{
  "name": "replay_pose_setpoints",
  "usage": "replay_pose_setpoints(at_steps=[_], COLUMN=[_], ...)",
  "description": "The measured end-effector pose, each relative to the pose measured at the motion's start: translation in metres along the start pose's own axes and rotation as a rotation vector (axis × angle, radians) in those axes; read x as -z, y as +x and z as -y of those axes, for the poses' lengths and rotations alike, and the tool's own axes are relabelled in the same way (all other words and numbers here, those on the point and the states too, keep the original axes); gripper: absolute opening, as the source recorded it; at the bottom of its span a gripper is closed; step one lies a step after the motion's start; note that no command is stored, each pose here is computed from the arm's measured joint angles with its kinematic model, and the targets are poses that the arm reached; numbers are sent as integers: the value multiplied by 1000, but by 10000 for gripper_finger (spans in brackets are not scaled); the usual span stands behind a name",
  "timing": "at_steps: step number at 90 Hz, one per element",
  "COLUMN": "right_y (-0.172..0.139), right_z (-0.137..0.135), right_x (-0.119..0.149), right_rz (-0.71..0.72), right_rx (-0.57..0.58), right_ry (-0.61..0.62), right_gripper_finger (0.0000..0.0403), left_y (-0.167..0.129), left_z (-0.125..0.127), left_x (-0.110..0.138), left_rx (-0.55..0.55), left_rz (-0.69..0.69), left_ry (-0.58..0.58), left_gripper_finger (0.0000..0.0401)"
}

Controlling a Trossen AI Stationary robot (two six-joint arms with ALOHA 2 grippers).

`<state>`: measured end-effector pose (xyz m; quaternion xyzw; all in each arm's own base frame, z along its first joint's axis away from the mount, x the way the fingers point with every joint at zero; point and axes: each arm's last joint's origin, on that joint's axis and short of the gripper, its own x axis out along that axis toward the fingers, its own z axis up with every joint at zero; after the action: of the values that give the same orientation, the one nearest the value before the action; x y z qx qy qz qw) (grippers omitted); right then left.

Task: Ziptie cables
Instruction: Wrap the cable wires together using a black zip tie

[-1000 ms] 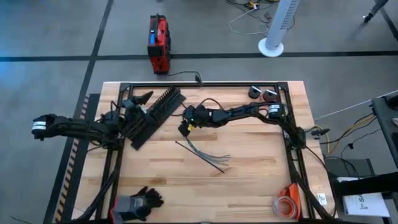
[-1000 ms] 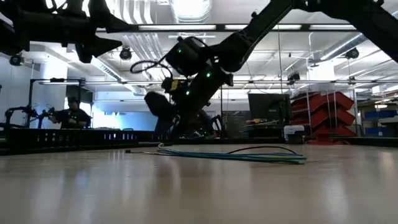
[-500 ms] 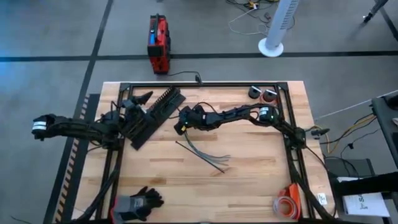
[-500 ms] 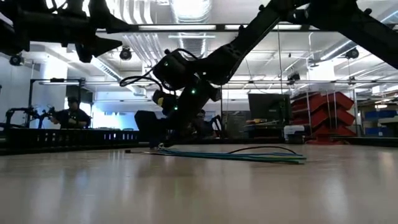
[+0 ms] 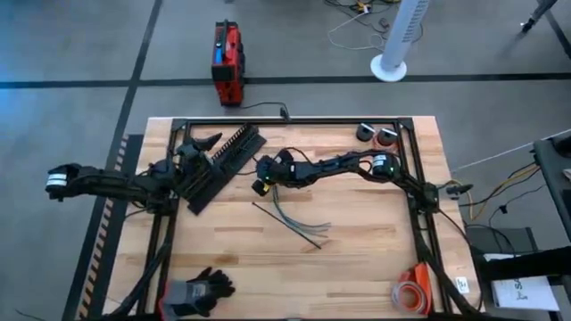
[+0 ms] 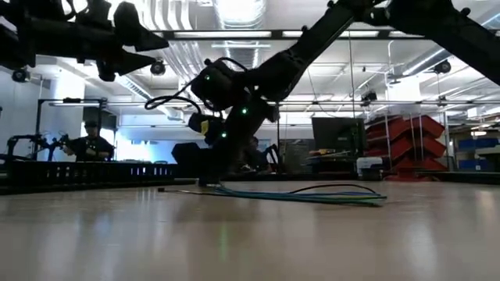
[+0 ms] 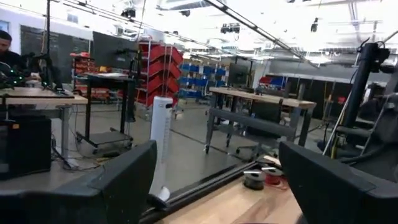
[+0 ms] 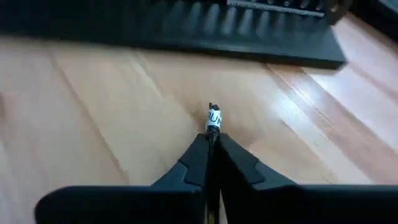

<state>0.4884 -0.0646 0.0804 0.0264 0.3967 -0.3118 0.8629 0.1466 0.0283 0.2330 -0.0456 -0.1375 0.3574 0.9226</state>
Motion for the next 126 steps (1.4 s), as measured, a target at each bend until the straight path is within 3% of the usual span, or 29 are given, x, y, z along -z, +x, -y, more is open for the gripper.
replay_pose_setpoints(at_steps=[30,36,50,64,78,92,126], right_y=[-151,-186,-254,-298,-312,-310,-285], right_z=[-8,-4,12,24,36,47,47], right_x=[-43,-47,-43,-27,-4,17,58], right_rz=[180,238,302,321,274,157,46], right_rx=[-66,-101,-158,-225,-241,-213,-174], right_ry=[-213,-232,-235,-225,-235,-220,-319], right_gripper_finger=[2,2,1,1,3,5,6], left_y=[-1,0,-2,1,10,21,37], left_z=[0,3,15,21,28,37,49], left_x=[5,6,22,39,53,62,101], left_rx=[26,123,509,596,569,520,472], left_rz=[-43,-55,-184,-307,-553,-824,-1110], left_ry=[32,27,58,77,139,200,319], left_gripper_finger=[323,323,323,323,306,257,127])
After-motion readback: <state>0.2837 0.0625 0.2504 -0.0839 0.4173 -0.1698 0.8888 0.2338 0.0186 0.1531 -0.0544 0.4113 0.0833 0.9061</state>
